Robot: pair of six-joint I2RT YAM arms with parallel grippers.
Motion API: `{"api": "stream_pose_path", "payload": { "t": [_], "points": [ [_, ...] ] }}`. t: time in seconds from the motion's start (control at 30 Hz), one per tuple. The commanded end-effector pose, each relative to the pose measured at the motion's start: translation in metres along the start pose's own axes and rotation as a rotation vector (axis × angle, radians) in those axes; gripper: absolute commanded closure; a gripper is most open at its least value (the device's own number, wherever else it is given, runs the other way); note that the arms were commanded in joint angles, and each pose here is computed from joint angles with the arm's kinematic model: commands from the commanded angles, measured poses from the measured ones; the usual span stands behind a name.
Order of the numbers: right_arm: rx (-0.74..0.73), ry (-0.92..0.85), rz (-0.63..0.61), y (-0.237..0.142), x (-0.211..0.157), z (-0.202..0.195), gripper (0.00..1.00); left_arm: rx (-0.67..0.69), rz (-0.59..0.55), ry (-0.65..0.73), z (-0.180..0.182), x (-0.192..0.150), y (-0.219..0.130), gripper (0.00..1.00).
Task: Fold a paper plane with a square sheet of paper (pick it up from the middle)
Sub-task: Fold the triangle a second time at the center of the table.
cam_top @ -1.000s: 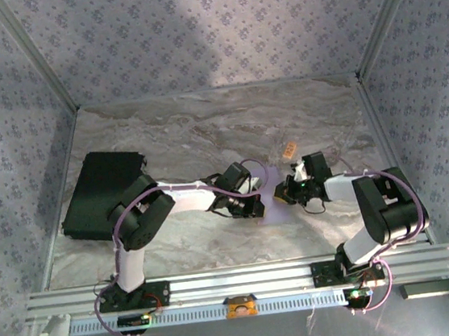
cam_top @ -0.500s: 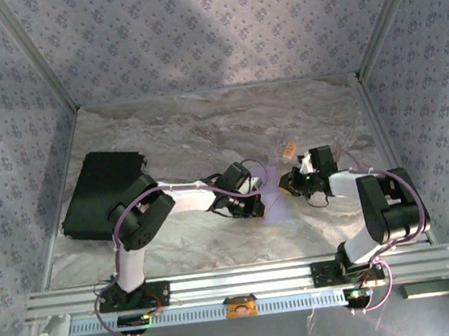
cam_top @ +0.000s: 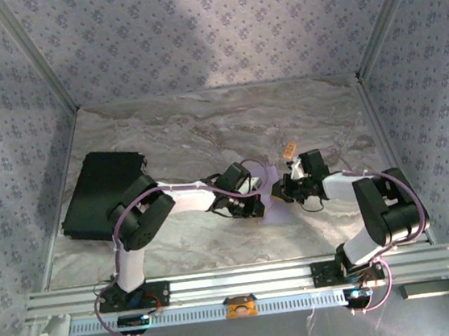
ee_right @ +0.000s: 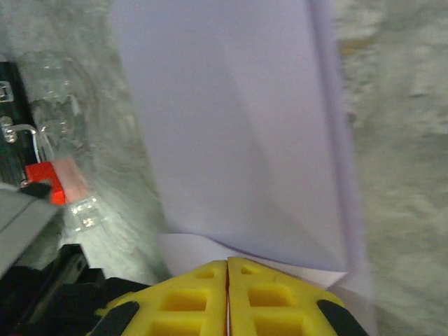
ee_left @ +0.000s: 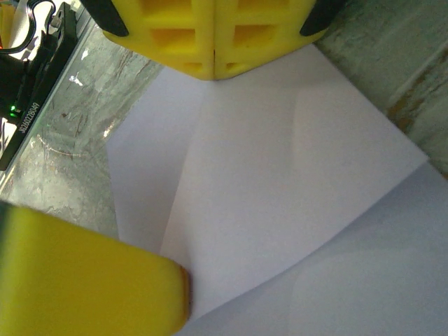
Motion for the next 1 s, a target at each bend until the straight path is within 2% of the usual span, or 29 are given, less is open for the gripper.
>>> {"api": "stream_pose_path", "payload": {
  "t": [0.0,0.07,0.2,0.47,0.63,0.97],
  "points": [
    [-0.042,0.05,-0.008,0.001,0.003,-0.023,0.9,0.145,0.037,-0.064,0.035,-0.016,0.01,1.0],
    [-0.027,0.065,-0.018,-0.001,0.012,-0.024,0.9,0.144,0.04,-0.062,0.035,-0.016,0.01,1.0],
    [-0.088,0.09,-0.053,-0.007,0.025,-0.032,0.9,0.146,0.03,-0.062,0.036,-0.017,0.008,1.0],
    [-0.035,0.098,-0.12,-0.024,0.031,-0.022,0.9,0.141,0.022,-0.07,0.038,-0.017,0.006,1.0],
    [0.002,0.05,-0.13,-0.031,0.018,0.001,0.89,0.137,0.019,-0.068,0.036,-0.016,0.006,1.0],
    [-0.025,0.004,0.002,0.002,-0.025,0.019,0.91,0.135,0.013,-0.062,0.033,-0.013,0.004,1.0]
  ]
}}
Point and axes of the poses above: each hand's point on the last joint's axis, 136 mm out from that joint toward the fingers, its own y axis out along the fingers, its own z axis along the line the jaws close on, x = y × z, the point moved 6 cm from there along -y, back along the fingers, and after that the axes turned 2 degrees about -y, right-handed, at the moved point
